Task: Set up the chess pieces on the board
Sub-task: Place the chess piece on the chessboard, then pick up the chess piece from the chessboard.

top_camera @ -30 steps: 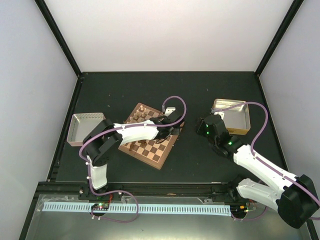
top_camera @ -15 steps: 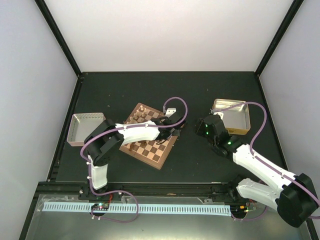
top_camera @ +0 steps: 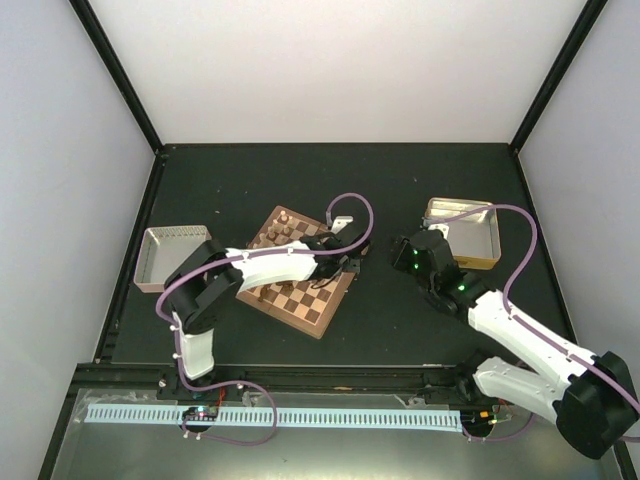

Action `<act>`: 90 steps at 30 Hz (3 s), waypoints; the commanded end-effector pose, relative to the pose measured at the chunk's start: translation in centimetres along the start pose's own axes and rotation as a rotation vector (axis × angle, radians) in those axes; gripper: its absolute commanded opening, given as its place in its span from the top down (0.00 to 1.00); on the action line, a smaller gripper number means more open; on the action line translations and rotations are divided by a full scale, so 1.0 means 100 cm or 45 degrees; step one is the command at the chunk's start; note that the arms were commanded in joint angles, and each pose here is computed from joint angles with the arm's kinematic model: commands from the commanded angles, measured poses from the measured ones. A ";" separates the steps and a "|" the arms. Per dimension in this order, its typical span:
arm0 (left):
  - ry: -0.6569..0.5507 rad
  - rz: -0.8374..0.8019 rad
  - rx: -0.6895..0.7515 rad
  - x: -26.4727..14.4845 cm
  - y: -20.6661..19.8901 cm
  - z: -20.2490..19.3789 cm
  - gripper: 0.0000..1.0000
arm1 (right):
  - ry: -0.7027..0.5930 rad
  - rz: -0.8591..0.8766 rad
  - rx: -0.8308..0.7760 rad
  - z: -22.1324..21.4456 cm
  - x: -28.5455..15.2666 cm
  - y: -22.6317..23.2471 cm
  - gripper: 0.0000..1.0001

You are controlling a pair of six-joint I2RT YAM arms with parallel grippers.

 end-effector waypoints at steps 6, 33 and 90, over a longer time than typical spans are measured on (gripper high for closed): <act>-0.155 -0.149 -0.060 -0.072 0.011 0.025 0.40 | 0.108 0.101 -0.086 -0.007 0.001 0.019 0.40; -0.649 0.120 -0.380 -0.213 0.199 -0.002 0.29 | 0.927 0.315 -0.805 -0.205 0.049 0.136 0.56; -0.534 0.035 -0.454 -0.184 0.202 -0.015 0.28 | 0.954 0.226 -0.911 -0.234 0.080 0.125 0.66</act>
Point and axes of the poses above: each gripper's point midway between its finger pads, its own x axis out along the fingers, its own y axis along the line the jaws close on, z = x × y, the point moved 3 cm from there along -x, back along the fingers, and after that the axes turned 15 degrees about x, right-handed, at the moved point
